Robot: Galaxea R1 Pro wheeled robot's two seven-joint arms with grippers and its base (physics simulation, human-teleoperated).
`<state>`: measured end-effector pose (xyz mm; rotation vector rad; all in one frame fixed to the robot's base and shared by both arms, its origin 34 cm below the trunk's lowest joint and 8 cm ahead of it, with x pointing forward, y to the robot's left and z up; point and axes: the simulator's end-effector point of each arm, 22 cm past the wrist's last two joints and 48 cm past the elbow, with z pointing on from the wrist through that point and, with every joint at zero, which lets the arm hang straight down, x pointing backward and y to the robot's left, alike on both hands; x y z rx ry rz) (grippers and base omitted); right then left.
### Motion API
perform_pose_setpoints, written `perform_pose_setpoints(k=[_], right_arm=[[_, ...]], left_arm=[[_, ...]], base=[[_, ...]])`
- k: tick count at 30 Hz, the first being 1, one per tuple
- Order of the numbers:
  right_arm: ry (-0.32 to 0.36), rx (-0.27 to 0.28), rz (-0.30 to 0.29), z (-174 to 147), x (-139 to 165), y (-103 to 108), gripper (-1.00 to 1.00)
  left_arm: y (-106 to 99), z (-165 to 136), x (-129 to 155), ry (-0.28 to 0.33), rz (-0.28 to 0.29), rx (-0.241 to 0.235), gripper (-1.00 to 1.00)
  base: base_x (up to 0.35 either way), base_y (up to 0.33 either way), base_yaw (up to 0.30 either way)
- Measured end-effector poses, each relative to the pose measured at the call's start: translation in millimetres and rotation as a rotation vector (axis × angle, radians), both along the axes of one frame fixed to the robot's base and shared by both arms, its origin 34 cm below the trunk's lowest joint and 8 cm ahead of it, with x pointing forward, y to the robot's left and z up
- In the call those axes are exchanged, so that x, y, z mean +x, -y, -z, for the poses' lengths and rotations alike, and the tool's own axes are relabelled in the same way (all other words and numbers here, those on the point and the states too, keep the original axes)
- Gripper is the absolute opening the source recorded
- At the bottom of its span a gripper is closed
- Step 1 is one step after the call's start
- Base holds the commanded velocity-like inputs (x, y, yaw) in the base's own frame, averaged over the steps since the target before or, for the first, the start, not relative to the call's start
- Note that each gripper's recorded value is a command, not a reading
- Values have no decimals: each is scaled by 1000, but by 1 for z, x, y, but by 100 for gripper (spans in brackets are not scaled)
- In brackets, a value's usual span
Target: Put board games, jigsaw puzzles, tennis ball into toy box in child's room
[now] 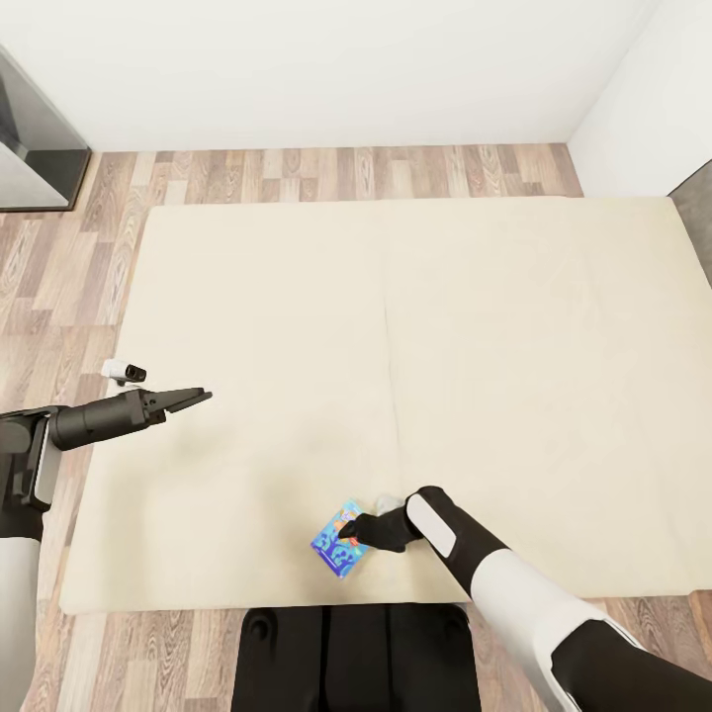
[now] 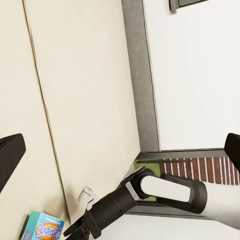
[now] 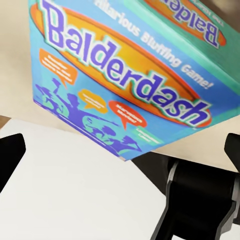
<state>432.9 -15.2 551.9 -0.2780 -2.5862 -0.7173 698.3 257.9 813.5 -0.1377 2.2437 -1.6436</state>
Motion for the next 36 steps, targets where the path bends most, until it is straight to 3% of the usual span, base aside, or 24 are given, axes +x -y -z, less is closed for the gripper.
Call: perform_pose_setpoints(k=[6,17,36], right_arm=[[9,-5,-21,1,-1,1,100],[84,-5,-79,-1,16,-3,100],[135,3,-61,-2,28,-14,100]], left_arm=[[0,0,0,0,0,0,100],[0,0,0,0,0,0,100],[0,0,0,0,1,0,100]], base=[[0,0,0],[0,0,0],[0,0,0]])
